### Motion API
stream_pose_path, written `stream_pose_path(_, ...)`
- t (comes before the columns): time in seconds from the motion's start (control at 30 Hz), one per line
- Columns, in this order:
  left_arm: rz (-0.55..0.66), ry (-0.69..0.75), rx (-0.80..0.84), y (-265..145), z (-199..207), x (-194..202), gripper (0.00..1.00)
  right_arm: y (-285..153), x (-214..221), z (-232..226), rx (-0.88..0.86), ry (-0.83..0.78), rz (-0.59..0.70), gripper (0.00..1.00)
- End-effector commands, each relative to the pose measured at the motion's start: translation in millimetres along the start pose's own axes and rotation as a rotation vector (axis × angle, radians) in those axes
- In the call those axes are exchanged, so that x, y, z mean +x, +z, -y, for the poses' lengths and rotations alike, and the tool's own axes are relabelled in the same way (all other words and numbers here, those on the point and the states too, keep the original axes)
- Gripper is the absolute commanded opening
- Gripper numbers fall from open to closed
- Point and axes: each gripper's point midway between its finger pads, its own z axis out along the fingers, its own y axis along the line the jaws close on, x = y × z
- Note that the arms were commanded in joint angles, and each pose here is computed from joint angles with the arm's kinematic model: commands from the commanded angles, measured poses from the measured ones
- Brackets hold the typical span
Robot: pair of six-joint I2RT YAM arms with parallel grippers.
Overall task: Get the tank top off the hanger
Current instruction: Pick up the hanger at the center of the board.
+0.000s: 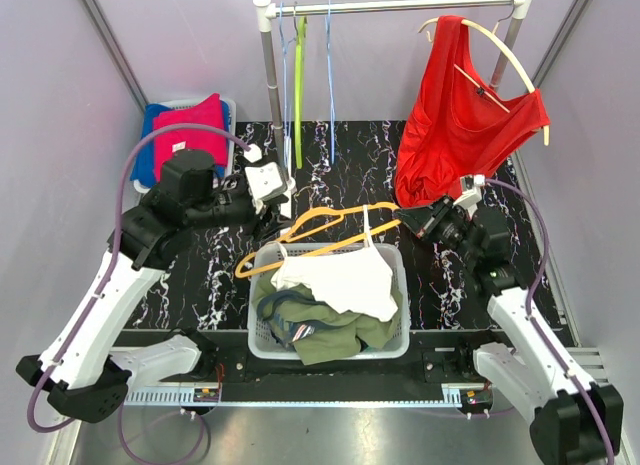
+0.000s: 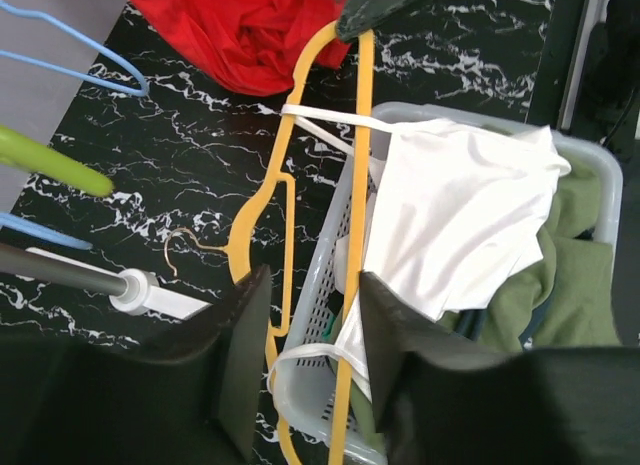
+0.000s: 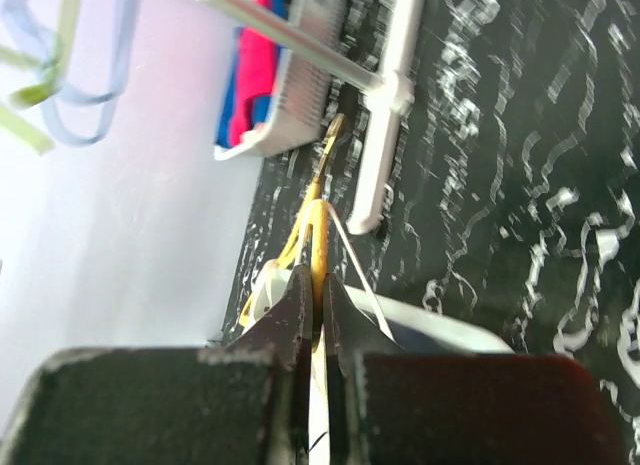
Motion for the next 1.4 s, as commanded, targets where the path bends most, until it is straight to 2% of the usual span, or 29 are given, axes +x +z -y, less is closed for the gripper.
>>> stream_pose_path(0.0, 0.106, 0.02, -0.031, -16.1, -4.1, -39.1, 0.57, -19.6, -2.6, -45.8, -0.221, -0.213, 0.013, 0.0)
stream_pose_path(0.03, 0.112, 0.016, -0.04, -18.3, -5.7, -41.8, 0.63, -21.3, -0.1, -46.1, -0.231, -0.216, 0.007, 0.0)
stream_pose_path(0.2, 0.119, -0.017, -0.068, -23.3, -9.9, -43.5, 0.68, -37.1, 8.6, -65.5, -0.344, -0.244, -0.003, 0.0)
stream_pose_path(0.23, 0.114, -0.033, -0.079, -23.9, -11.9, -41.0, 0.74, -39.7, 10.2, -69.1, -0.365, -0.248, -0.007, 0.0)
stream_pose_path(0.33, 0.1, -0.057, -0.09, -20.5, -14.4, -31.6, 0.8, -47.5, 6.6, -84.7, -0.426, -0.292, 0.014, 0.0)
stream_pose_path(0.5, 0.096, -0.078, -0.068, -15.5, -10.7, -24.4, 0.81, -40.7, 2.8, -81.9, -0.424, -0.324, 0.029, 0.0)
stream_pose_path(0.57, 0.101, -0.078, -0.066, -16.3, -10.2, -26.3, 0.81, -36.2, 6.9, -80.1, -0.447, -0.284, 0.009, 0.0)
stream_pose_path(0.67, 0.095, -0.075, -0.076, -18.3, -10.3, -24.3, 0.82, -35.5, 6.3, -86.1, -0.53, -0.261, 0.049, 0.0)
stream_pose_path(0.9, 0.079, -0.068, -0.093, -22.0, -10.1, -16.2, 0.81, -37.7, 21.1, -78.5, -0.551, -0.237, 0.009, 0.0)
stream_pose_path(1.07, 0.114, -0.085, -0.093, -38.6, -5.3, -33.4, 0.8, -66.2, 28.1, -99.1, -0.606, -0.332, -0.004, 0.0)
stream_pose_path(1.23, 0.161, -0.075, -0.008, -69.5, 22.3, -61.0, 0.78, -103.5, 26.9, -131.8, -0.688, -0.482, 0.037, 0.0)
stream_pose_path(1.37, 0.205, -0.043, 0.042, -92.2, 42.5, -79.9, 0.77, -120.2, 22.6, -151.4, -0.702, -0.538, 0.036, 0.0)
